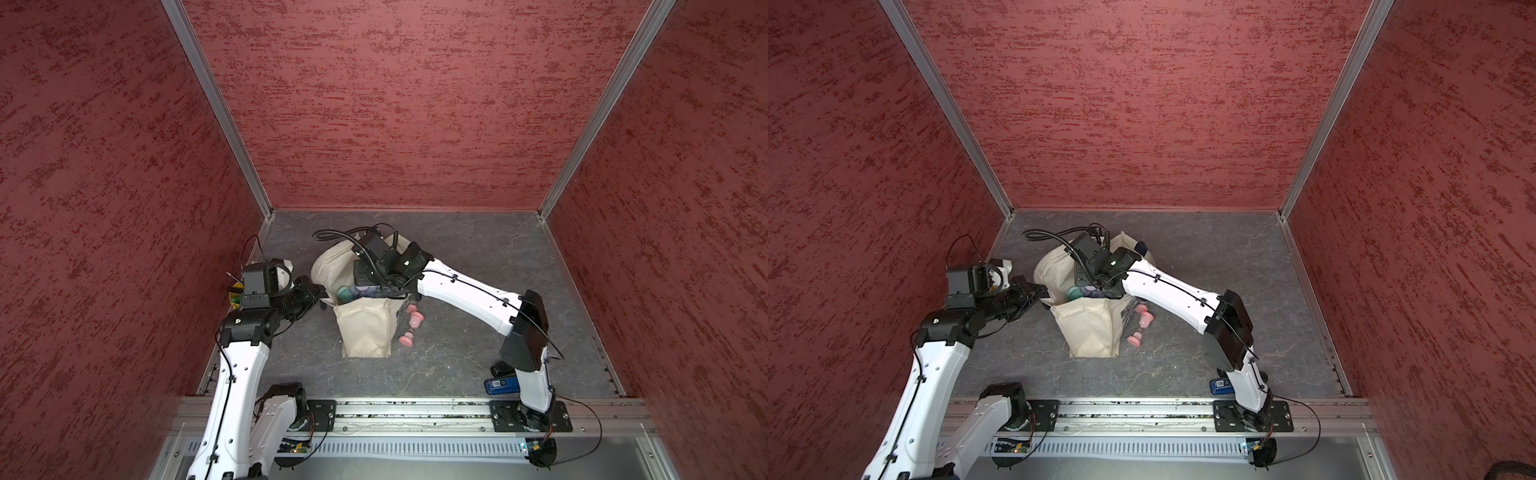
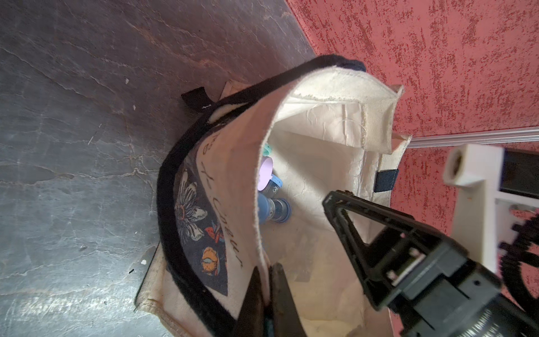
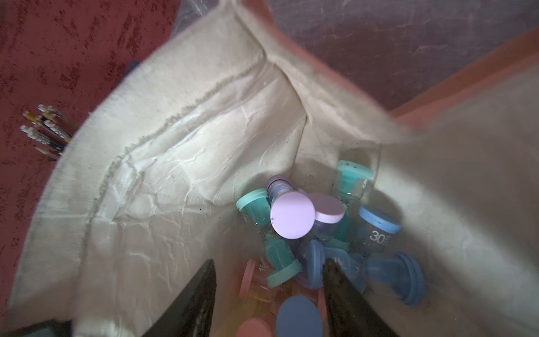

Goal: Put the hourglass into the canvas bag
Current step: Place the hourglass in the canvas bag, then move the hourglass to the center of the board.

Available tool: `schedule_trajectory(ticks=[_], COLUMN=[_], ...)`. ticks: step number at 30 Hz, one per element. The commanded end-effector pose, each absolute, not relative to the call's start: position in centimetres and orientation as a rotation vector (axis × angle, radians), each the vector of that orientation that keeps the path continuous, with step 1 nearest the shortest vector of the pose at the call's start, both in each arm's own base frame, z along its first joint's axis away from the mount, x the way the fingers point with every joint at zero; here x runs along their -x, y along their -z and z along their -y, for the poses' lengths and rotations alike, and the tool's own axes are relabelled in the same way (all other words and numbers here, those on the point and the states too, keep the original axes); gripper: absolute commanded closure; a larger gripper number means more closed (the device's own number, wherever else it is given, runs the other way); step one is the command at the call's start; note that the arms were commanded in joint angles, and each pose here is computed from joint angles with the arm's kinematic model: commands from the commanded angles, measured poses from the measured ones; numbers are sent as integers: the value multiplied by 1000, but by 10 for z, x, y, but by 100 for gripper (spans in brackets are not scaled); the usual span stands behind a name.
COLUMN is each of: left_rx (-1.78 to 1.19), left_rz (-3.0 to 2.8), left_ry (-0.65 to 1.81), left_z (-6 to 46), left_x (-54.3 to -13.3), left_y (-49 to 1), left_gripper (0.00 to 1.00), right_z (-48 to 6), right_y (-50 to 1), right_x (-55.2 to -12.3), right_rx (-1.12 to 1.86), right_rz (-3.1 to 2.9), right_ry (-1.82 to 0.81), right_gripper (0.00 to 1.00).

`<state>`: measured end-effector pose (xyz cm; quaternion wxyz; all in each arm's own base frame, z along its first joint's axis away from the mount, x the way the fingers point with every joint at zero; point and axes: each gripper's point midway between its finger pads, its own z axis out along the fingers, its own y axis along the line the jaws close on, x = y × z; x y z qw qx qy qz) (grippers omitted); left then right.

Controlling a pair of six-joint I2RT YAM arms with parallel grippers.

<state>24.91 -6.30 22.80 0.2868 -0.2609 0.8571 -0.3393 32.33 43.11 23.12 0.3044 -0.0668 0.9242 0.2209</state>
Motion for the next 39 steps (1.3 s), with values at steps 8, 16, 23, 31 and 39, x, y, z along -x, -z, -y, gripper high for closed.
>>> schedule_trajectory(ticks=[8,16,23,31,39], left_rx=[661,666,667,668,669], left_rz=[-2250,-2249,-2248,-2252,-2250], left_ry=[910,905,904,898,895], left_z=[62,62,61,61,60], left_x=[-249,-248,-248,-247,-247], left_y=[-239,-238,-238,-237,-237], left_gripper=[100,100,100,100,100], right_z=[-332,-222,-195,-202,-221], right_y=[-330,-278,-191,-144,-101], right_x=[-328,-332,-333,-342,-351], right_rx=[-85,-414,-521,-534,-519], right_rz=[-2220,-2243,-2378,-2449,-2535], right_ry=[-478,-554,-608,-671,-705], right_gripper=[45,47,53,57,57])
